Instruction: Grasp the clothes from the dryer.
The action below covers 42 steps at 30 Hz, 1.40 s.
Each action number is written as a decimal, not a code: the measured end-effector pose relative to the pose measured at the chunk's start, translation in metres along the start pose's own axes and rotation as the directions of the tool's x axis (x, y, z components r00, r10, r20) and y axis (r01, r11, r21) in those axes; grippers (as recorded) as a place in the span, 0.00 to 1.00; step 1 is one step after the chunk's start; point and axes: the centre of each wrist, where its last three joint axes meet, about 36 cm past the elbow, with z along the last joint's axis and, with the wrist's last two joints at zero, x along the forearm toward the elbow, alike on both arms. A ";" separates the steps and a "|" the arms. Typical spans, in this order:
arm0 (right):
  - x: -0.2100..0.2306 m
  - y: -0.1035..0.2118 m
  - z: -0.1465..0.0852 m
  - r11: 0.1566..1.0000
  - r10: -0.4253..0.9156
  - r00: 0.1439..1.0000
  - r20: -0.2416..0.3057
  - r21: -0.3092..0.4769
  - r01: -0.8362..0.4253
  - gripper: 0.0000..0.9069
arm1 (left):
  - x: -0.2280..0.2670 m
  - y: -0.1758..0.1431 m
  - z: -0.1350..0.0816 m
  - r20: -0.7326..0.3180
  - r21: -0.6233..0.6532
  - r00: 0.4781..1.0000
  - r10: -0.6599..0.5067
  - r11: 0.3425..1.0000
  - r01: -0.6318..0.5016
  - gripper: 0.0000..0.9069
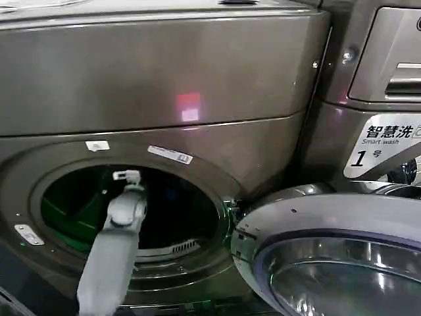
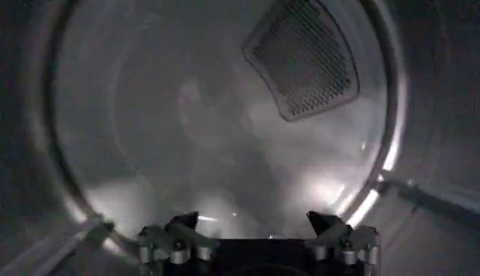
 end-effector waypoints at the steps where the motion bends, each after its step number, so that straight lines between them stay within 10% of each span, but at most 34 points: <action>1: 0.000 -0.001 0.000 1.000 0.002 1.000 0.000 -0.001 -0.002 1.00 | -0.009 0.002 -0.002 -0.027 -0.040 0.999 0.026 0.999 -0.027 1.00; 15: 0.001 -0.005 0.007 1.000 0.018 1.000 0.000 -0.006 -0.018 1.00 | -0.067 0.058 -0.045 -0.463 -0.520 0.865 0.195 0.731 -0.443 1.00; 26: 0.001 -0.006 0.008 1.000 0.021 1.000 0.002 0.004 -0.021 1.00 | -0.077 0.070 -0.035 -0.700 -0.453 0.666 0.258 0.561 -0.693 1.00; 38: 0.002 -0.005 0.010 1.000 0.019 1.000 -0.002 0.006 -0.019 1.00 | -0.081 0.062 -0.013 -0.762 -0.397 0.590 0.265 0.529 -0.750 1.00; 42: 0.002 -0.007 0.011 1.000 0.025 1.000 -0.003 0.006 -0.025 1.00 | -0.083 0.056 -0.010 -0.776 -0.383 0.570 0.269 0.517 -0.765 0.10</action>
